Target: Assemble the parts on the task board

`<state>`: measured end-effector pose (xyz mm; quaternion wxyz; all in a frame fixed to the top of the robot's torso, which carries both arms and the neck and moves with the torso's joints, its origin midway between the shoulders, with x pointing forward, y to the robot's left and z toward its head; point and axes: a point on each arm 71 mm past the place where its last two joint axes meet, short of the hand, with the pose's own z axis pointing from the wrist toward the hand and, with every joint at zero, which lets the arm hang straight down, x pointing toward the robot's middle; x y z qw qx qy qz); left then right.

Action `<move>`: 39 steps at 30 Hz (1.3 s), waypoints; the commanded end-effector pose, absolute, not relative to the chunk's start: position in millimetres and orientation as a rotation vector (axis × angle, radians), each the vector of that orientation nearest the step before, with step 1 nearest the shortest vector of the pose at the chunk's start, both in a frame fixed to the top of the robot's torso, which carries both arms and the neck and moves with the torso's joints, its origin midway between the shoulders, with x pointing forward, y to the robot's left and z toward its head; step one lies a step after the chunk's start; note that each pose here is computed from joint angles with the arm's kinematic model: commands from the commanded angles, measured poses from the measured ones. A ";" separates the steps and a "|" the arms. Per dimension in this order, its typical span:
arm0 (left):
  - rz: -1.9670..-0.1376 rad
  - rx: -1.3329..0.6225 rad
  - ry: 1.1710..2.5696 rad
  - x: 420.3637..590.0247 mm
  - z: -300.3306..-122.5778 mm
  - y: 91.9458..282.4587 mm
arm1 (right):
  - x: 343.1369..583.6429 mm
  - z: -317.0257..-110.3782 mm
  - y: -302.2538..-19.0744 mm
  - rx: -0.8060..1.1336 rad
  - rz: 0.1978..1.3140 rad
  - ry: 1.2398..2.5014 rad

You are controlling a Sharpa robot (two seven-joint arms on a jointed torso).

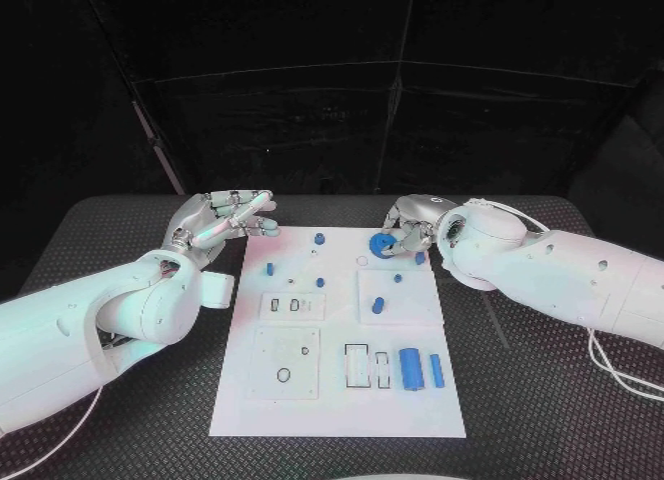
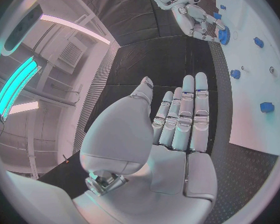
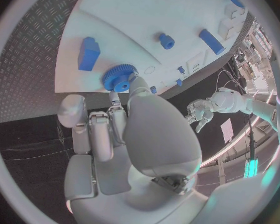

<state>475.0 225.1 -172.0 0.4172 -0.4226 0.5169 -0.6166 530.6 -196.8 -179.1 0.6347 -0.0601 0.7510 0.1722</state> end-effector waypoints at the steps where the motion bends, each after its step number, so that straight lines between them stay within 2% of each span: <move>1: -1.564 -1.050 1.304 474.8 -170.7 223.4 | 528.4 -185.5 -194.4 -0.201 0.342 1.712; 9: -1.563 -1.052 1.307 474.7 -170.8 223.8 | 524.6 -182.6 -189.9 -0.217 0.347 1.630; 20: -1.561 -1.052 1.307 475.1 -171.1 224.4 | 512.8 -170.4 -173.8 -0.219 0.435 1.495; 29: -1.559 -1.053 1.305 475.3 -171.2 224.9 | 496.5 -160.9 -137.2 -0.253 0.527 1.467; 39: -1.561 -1.052 1.306 475.2 -171.0 223.9 | 499.1 -164.6 -94.0 -0.289 0.566 1.491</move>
